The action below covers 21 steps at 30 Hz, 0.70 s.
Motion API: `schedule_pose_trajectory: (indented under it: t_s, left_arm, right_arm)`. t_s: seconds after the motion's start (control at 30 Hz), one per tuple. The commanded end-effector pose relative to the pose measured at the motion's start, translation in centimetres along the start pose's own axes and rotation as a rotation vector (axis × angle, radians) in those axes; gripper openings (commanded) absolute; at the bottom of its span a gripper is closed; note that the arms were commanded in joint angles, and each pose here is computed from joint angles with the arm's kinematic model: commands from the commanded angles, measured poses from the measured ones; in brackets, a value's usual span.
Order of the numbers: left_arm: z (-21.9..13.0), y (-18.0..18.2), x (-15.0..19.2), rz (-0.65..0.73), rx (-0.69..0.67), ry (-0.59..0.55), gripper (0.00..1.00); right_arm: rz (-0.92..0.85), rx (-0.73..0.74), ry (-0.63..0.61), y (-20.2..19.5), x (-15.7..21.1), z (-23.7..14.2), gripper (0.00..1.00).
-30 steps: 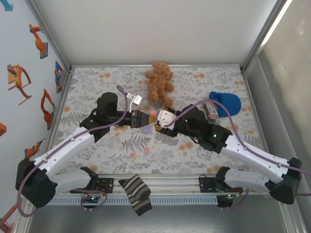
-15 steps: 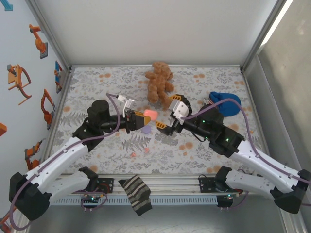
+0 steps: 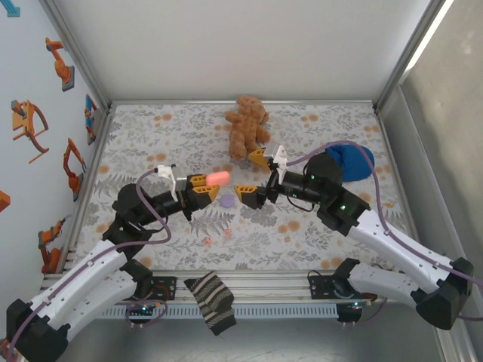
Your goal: Insert wireless bluetooth earbuds into charging case
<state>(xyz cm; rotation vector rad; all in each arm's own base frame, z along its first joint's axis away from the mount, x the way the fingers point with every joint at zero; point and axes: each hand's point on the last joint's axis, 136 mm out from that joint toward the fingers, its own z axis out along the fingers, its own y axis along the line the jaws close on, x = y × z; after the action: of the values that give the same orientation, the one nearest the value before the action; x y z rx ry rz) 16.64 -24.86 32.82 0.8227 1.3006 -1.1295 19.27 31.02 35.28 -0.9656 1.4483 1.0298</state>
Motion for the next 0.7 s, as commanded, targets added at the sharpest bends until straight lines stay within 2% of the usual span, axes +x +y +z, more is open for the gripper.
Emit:
schedule_pose_trajectory:
  t_s: [0.0, 0.33, 0.67]
  left_arm:
    - [-0.4, -1.0, -2.0, 0.118, 0.026, -0.070, 0.00]
    - [-0.6, -1.2, -2.2, 0.126, 0.030, -0.074, 0.00]
    - [-0.8, -1.4, -2.3, 0.130, 0.030, -0.077, 0.00]
  right_arm:
    - [0.009, -0.096, -0.085, 1.5, -3.8, 0.2, 0.99]
    - [0.042, -0.152, -0.077, 1.2, -4.1, 2.6, 0.99]
    - [0.068, -0.132, -0.046, 0.2, -3.0, 3.8, 0.99]
